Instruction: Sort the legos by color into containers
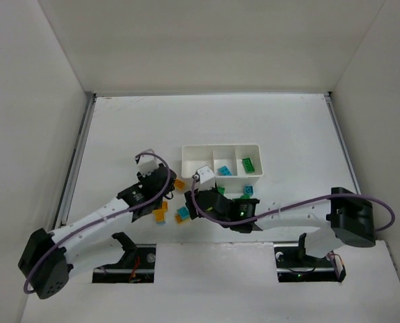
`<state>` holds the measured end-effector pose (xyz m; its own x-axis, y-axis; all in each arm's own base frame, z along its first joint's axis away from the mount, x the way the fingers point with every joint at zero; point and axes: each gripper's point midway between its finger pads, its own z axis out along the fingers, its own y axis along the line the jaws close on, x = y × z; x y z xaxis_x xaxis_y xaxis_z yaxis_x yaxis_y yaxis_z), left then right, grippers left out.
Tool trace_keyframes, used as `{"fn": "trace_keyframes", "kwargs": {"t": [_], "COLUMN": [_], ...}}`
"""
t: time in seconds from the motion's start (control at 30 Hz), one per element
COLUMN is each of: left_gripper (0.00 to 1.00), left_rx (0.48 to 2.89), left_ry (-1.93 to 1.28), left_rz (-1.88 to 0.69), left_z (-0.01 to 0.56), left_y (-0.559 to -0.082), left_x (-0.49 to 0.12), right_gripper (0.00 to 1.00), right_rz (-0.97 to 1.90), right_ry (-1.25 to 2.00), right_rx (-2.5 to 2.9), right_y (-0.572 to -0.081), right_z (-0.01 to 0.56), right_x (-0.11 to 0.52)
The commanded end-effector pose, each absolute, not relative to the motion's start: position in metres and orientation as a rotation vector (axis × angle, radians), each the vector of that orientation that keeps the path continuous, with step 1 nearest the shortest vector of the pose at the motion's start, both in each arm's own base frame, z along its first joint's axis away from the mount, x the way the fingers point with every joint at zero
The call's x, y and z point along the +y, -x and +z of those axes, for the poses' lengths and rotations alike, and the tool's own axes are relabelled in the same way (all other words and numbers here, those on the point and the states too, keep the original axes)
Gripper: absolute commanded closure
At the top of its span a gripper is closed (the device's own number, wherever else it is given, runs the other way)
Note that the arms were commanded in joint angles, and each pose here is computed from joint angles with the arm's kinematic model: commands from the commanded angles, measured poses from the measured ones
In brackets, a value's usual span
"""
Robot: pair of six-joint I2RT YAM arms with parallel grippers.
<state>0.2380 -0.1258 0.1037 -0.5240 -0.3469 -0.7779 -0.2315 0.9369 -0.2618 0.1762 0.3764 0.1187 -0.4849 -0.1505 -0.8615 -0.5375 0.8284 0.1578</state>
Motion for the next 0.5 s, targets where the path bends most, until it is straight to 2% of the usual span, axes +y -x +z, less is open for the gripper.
{"fn": "trace_keyframes", "kwargs": {"t": [0.0,0.1,0.33,0.47], "left_gripper": [0.60,0.58,0.44,0.43], "left_rx": [2.185,2.245,2.317,2.351], "left_ry": [0.461,0.470,0.498,0.543], "left_rz": [-0.177,-0.170,-0.179,-0.168], "left_z": [0.111,0.100,0.086,0.077], "left_y": [-0.258,-0.272,-0.290,-0.291], "left_x": [-0.132,-0.136,-0.151,-0.152], "right_gripper": [0.32,0.31,0.30,0.29], "right_rz": [0.565,0.571,0.606,0.609], "right_ry": [0.416,0.366,0.328,0.324], "right_rx": [1.958,1.931,1.919,1.916], "right_y": [-0.184,-0.184,-0.176,-0.174], "right_z": [0.155,0.165,0.165,0.163], "right_x": [0.367,0.346,0.317,0.308]}}
